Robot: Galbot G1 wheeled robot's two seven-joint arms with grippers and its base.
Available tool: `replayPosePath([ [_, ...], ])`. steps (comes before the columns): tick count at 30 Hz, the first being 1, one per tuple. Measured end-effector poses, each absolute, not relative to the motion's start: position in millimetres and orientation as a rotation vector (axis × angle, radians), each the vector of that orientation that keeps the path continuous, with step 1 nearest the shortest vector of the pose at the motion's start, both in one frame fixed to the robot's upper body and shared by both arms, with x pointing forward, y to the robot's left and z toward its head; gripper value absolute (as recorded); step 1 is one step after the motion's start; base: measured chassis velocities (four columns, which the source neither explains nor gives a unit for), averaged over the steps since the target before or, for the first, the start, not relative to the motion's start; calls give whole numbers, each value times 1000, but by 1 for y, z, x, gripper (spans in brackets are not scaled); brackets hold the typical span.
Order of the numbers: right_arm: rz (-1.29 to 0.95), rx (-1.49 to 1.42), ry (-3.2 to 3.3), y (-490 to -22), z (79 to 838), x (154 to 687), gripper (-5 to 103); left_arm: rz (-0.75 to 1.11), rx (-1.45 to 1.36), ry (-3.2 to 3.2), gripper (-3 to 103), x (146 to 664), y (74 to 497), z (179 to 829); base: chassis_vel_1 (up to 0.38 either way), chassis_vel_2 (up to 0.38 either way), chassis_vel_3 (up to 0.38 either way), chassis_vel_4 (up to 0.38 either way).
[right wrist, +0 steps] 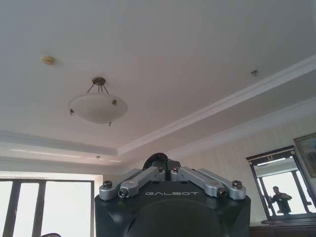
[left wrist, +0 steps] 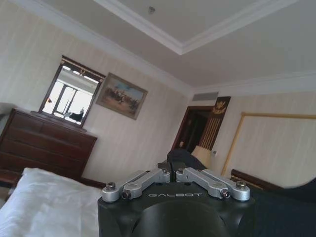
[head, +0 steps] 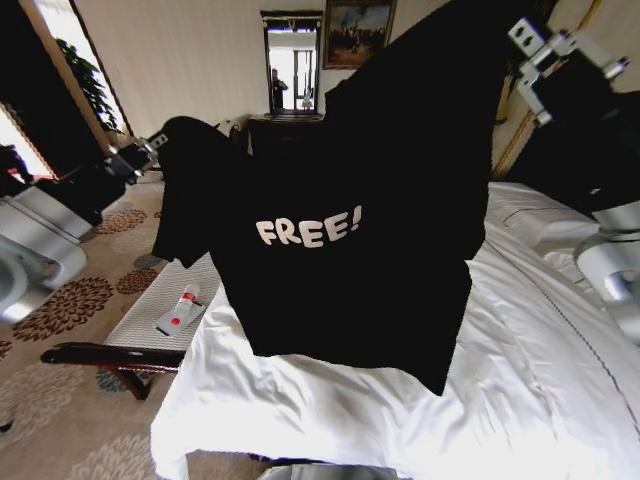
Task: Fold the clothes on the bed.
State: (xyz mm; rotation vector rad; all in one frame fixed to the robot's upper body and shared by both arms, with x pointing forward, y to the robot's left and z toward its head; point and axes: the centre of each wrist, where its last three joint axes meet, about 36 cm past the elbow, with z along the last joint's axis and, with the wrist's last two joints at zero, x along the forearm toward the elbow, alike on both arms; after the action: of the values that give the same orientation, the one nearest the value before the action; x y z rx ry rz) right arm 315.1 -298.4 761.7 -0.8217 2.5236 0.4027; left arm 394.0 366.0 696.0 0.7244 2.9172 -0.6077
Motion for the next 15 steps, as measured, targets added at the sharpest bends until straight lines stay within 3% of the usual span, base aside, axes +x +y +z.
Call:
replayPosePath([
  [7,384,-673,2631,-337,755,365,0,-548,572,3112,0,428,369,643,0,0,0,0],
  [15,272,-741,2640,-345,764,376,0,-391,525,3165,0,455,387,645,0,0,0,0],
])
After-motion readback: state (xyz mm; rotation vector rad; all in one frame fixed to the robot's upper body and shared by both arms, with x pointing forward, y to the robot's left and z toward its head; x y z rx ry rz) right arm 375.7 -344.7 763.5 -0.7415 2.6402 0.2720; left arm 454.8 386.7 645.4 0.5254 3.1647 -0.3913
